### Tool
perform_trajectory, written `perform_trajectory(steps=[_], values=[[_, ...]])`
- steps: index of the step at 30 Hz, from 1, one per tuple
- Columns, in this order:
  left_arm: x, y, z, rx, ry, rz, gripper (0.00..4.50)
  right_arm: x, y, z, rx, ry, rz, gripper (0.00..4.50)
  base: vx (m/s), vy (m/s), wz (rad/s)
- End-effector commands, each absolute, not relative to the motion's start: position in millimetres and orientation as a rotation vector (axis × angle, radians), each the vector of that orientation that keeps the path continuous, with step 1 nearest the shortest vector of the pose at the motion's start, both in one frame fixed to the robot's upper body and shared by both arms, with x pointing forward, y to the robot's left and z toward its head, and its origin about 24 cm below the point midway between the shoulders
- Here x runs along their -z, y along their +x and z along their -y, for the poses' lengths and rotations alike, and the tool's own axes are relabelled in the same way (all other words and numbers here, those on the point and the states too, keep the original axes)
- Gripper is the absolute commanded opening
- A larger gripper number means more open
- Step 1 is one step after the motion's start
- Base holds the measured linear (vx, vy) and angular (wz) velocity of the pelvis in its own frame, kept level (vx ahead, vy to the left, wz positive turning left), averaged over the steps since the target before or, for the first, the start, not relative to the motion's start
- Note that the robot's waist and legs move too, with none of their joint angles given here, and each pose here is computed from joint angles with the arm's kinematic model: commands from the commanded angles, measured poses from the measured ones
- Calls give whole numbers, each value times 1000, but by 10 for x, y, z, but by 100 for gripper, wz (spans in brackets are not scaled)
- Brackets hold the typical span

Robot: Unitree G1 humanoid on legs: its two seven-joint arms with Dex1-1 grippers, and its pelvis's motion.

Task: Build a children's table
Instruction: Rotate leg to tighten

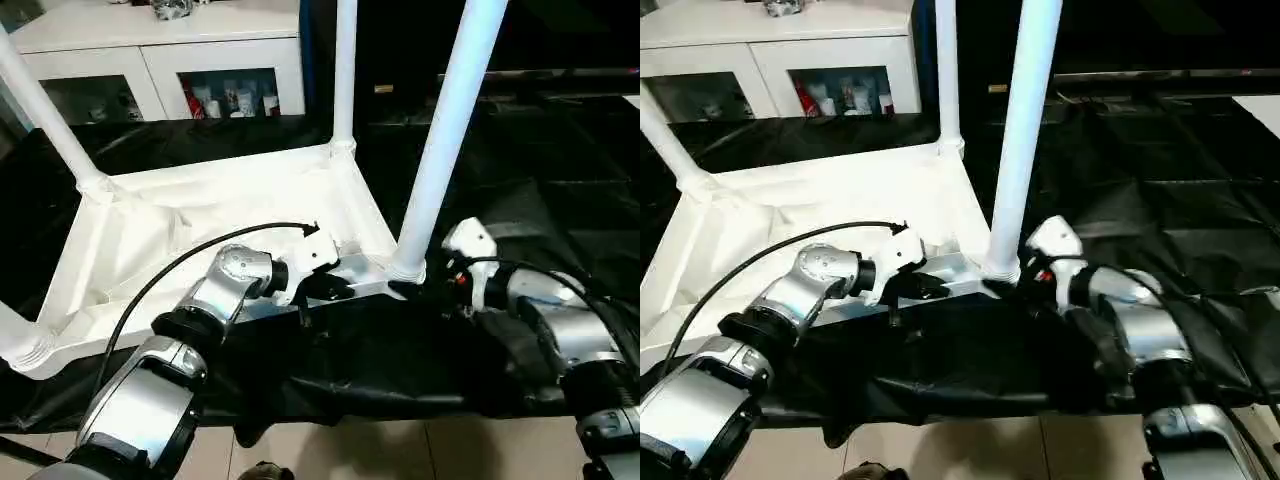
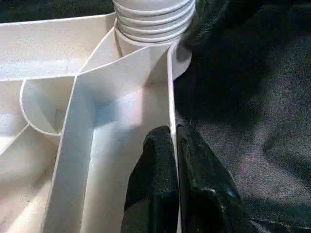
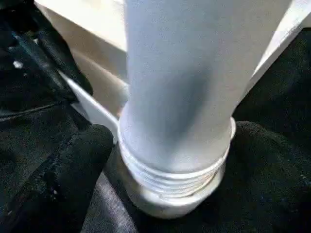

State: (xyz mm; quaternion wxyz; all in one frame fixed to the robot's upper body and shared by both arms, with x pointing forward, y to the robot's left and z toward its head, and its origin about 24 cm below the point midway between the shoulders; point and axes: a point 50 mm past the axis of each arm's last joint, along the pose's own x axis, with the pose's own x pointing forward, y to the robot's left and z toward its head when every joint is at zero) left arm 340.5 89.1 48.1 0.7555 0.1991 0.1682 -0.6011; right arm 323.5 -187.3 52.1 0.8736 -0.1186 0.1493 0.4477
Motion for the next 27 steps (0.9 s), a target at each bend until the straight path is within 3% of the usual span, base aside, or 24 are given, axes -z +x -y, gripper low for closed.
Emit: perform_trajectory(steps=[1, 11, 20, 27], values=[[-387, 3368, -939, 1328, 460, -427, 0, -567, 3281, 1830, -942, -264, -291, 425, 0, 0, 0], [-362, 3352, -985, 1335, 449, -439, 0, -559, 3335, 1768, -949, -249, -249, 329, 0, 0, 0], [-377, 3384, -997, 1282, 404, -438, 0, -473, 3348, 1702, -898, -199, -239, 280, 0, 0, 0], [-407, 3534, -825, 1056, 384, -413, 0, -240, 3404, 1533, -533, -45, -246, 277, 0, 0, 0]])
